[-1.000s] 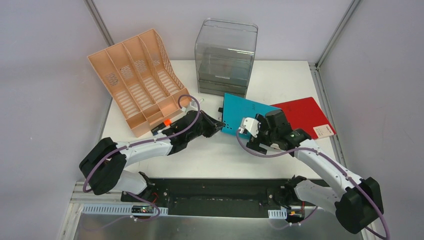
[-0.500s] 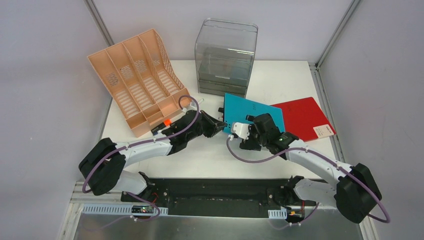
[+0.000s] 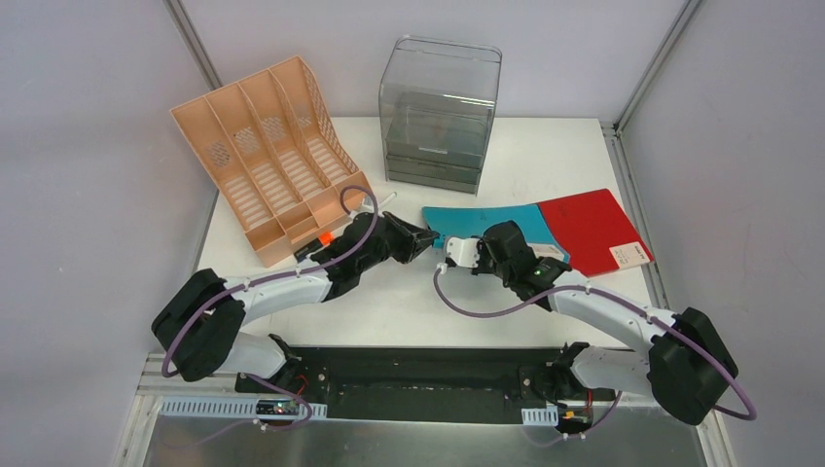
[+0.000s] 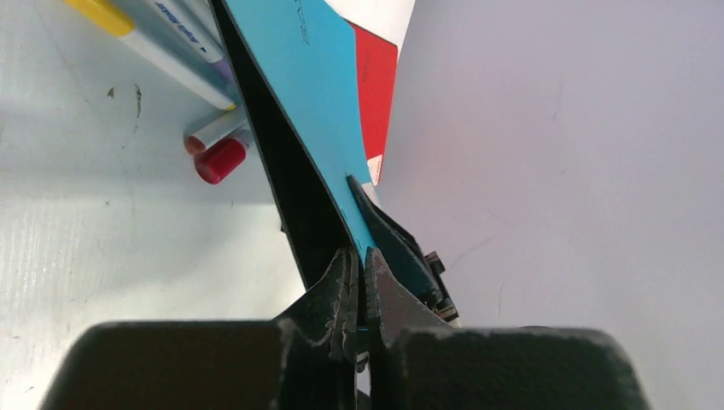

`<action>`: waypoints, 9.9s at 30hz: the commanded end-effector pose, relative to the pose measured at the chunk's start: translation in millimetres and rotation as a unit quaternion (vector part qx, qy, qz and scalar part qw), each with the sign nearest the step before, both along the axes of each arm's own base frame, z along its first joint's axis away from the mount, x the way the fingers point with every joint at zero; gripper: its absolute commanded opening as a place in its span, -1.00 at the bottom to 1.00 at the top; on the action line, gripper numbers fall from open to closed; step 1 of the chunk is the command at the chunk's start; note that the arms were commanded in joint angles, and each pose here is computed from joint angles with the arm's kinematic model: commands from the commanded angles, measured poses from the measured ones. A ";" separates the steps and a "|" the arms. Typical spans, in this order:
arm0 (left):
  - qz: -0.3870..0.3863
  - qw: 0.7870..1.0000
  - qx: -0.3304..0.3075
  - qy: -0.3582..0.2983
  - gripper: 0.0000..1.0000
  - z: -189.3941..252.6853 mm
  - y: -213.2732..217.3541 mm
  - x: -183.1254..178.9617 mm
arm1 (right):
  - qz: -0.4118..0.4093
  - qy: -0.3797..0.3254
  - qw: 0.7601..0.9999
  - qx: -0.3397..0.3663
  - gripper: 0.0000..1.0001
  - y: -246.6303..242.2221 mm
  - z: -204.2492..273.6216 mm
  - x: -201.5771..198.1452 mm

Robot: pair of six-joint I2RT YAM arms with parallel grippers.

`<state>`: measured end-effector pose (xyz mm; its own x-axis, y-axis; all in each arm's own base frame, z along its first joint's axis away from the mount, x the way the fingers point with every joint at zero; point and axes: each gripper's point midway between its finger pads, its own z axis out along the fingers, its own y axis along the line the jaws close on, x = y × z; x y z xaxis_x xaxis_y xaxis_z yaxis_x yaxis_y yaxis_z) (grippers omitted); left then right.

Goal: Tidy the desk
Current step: Pick up the folder from the center of the board, then place the folder in the storage box, then pick up the folder from the center of the board.

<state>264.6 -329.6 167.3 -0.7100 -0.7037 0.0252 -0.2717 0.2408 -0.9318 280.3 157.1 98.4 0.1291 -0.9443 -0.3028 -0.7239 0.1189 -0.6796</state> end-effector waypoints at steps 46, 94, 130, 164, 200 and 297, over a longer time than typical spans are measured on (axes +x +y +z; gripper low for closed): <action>-0.203 0.773 0.274 -0.535 0.98 87.0 40.3 -34.8 | -0.051 0.094 0.941 0.321 -1.00 -8.1 207.7 -9.4; 0.033 0.792 0.368 -0.486 0.98 162.6 217.1 -88.3 | 0.161 0.127 0.771 0.603 -1.00 283.6 377.0 135.7; 0.082 0.764 0.457 -0.448 0.98 136.4 277.7 -108.8 | 0.075 0.008 0.691 0.719 -1.00 394.3 303.7 193.4; 0.081 0.761 0.471 -0.439 0.98 130.1 281.3 -107.7 | 0.024 -0.015 0.658 0.752 -1.00 428.6 240.3 194.9; 0.061 0.765 0.466 -0.440 0.98 127.2 272.2 -106.0 | 0.106 0.133 0.782 0.600 0.98 410.2 262.2 141.2; -0.168 0.966 0.148 -0.131 -0.09 -91.2 -241.4 -18.4 | -0.435 -0.104 0.832 0.329 0.98 -130.1 155.8 87.5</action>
<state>244.9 -549.1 46.1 -0.8558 -0.3585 -0.3730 0.0697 0.6345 -0.7698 360.1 26.5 241.7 -0.4505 -0.3322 -0.8287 -0.0663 0.9381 -0.3400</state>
